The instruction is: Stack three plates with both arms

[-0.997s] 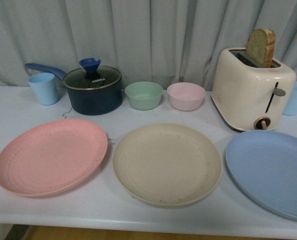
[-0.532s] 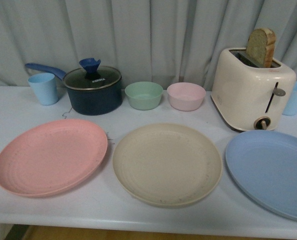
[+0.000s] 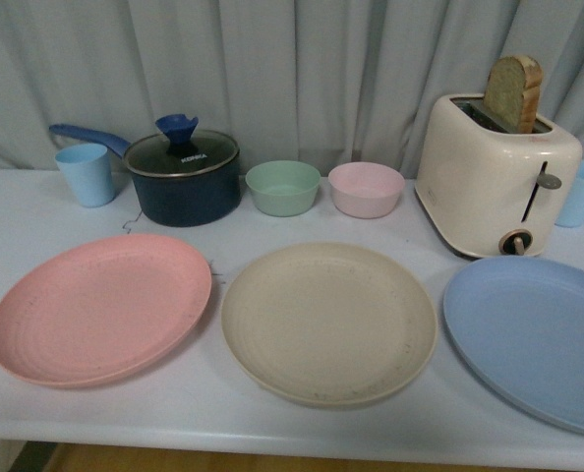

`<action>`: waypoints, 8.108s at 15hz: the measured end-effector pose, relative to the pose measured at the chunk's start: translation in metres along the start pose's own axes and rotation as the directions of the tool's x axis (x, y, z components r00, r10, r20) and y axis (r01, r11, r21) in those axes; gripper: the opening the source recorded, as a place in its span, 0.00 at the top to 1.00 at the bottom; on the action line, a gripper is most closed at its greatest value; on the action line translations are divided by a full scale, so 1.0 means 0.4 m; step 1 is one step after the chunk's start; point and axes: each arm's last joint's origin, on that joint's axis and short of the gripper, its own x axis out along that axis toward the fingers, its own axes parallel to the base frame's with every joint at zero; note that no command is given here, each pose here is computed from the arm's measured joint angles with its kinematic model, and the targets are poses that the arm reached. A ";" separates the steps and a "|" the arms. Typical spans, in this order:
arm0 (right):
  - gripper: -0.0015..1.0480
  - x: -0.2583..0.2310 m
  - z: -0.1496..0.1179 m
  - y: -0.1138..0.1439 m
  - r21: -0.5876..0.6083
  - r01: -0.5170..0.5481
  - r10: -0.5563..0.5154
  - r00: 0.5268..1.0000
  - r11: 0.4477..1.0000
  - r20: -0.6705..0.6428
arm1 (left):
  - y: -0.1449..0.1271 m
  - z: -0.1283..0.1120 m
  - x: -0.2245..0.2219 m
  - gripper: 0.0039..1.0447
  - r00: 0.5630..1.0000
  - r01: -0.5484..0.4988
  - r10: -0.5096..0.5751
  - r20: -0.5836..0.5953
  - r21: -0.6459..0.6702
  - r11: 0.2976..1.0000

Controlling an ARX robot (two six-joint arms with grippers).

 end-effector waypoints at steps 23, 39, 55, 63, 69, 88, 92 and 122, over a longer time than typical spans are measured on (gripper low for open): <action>0.06 0.000 0.000 0.000 0.000 -0.001 0.001 1.000 1.000 0.000 | 0.220 -0.062 0.441 0.06 0.925 -0.085 0.081 -0.372 0.006 0.996; 0.06 0.000 0.000 0.000 0.000 -0.001 0.001 1.000 1.000 0.000 | 0.264 -0.309 0.683 0.06 0.791 0.067 -0.118 -0.600 -0.107 0.992; 0.06 0.000 0.000 0.000 0.000 -0.001 0.001 1.000 1.000 0.000 | 0.271 -0.235 0.675 0.97 0.805 -0.005 -0.046 -0.591 -0.084 0.996; 0.06 0.000 0.000 0.000 0.000 -0.001 0.001 1.000 1.000 0.000 | 0.078 -0.045 0.555 0.98 0.873 0.168 -0.253 -0.417 -0.229 0.959; 0.06 0.000 0.000 0.000 0.000 -0.001 0.001 1.000 1.000 0.000 | -0.141 -0.123 0.646 0.98 0.843 0.206 -0.323 -0.431 -0.296 0.933; 0.06 0.000 0.000 0.000 0.000 -0.001 0.001 1.000 1.000 0.000 | -0.279 -0.260 0.715 0.98 0.800 0.184 -0.338 -0.496 -0.334 0.924; 0.06 0.000 0.000 0.000 0.000 -0.001 0.001 1.000 1.000 0.001 | -0.299 -0.284 0.714 0.96 0.794 0.175 -0.341 -0.502 -0.349 0.921; 0.06 0.000 0.000 0.000 0.000 -0.001 0.001 1.000 1.000 0.000 | 0.000 -0.008 0.125 0.99 1.000 0.001 -0.001 -0.014 -0.004 1.000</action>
